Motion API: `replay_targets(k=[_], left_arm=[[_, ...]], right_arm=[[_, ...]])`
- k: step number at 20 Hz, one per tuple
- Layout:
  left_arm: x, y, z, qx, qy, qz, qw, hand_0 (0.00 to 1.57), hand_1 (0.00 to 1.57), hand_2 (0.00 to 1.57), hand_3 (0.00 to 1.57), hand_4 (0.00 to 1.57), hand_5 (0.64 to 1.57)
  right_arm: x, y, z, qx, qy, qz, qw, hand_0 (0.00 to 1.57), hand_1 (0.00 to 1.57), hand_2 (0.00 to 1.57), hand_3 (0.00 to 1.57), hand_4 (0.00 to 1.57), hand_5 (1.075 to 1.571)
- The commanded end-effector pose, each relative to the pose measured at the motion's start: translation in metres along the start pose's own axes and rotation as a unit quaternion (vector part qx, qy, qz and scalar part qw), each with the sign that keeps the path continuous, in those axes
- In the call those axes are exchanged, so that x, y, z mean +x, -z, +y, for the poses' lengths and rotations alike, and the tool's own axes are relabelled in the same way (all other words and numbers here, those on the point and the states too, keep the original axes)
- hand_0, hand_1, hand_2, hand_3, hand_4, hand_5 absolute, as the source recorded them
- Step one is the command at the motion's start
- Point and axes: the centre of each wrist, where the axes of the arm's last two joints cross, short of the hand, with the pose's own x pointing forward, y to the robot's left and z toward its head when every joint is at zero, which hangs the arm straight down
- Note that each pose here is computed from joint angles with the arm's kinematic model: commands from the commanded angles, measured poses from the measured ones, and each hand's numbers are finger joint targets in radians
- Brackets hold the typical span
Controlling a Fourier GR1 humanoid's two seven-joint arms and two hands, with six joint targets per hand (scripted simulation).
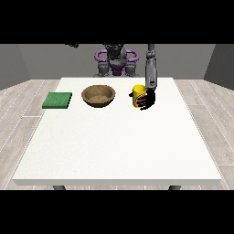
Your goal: Pick the cup and pour the ball into the bowl, then pick the bowl and place it on the pad
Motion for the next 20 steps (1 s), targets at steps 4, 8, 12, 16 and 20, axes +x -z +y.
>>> replay_targets(k=[4, 8, 12, 16, 20], left_arm=[[-0.005, -0.001, 0.007, -0.016, 0.082, -0.002, 0.996, 1.32, 1.32, 1.57, 1.57, 1.08, 1.484], [0.009, 0.015, -0.040, -0.059, 0.119, 0.015, 0.991, 1.34, 1.34, 1.57, 1.57, 1.10, 1.498], [0.022, 0.035, -0.066, -0.083, 0.173, 0.004, 0.981, 1.36, 1.36, 1.57, 1.57, 1.12, 1.499], [0.027, 0.048, -0.072, -0.073, 0.269, -0.017, 0.960, 1.39, 1.39, 1.57, 1.57, 1.10, 1.526], [0.043, 0.069, -0.098, -0.068, 0.356, -0.023, 0.932, 1.43, 1.43, 1.57, 1.57, 1.01, 1.558]], right_arm=[[0.020, 0.000, -0.030, -0.008, -0.004, 0.003, 1.0000, 0.00, 0.00, 0.00, 0.00, 0.09, 1.561], [-0.027, -0.008, -0.051, -0.045, 0.008, 0.070, 0.9965, 0.00, 0.00, 0.00, 0.00, 0.12, 1.559], [-0.015, 0.003, -0.059, -0.047, 0.006, 0.074, 0.9961, 0.00, 0.00, 0.00, 0.00, 0.19, 1.558], [-0.021, -0.001, -0.033, -0.018, 0.025, 0.085, 0.9959, 0.00, 0.00, 0.00, 0.00, 0.24, 1.560], [-0.037, 0.002, -0.052, -0.017, 0.027, 0.094, 0.9951, 0.00, 0.00, 0.00, 0.00, 0.28, 1.560]])
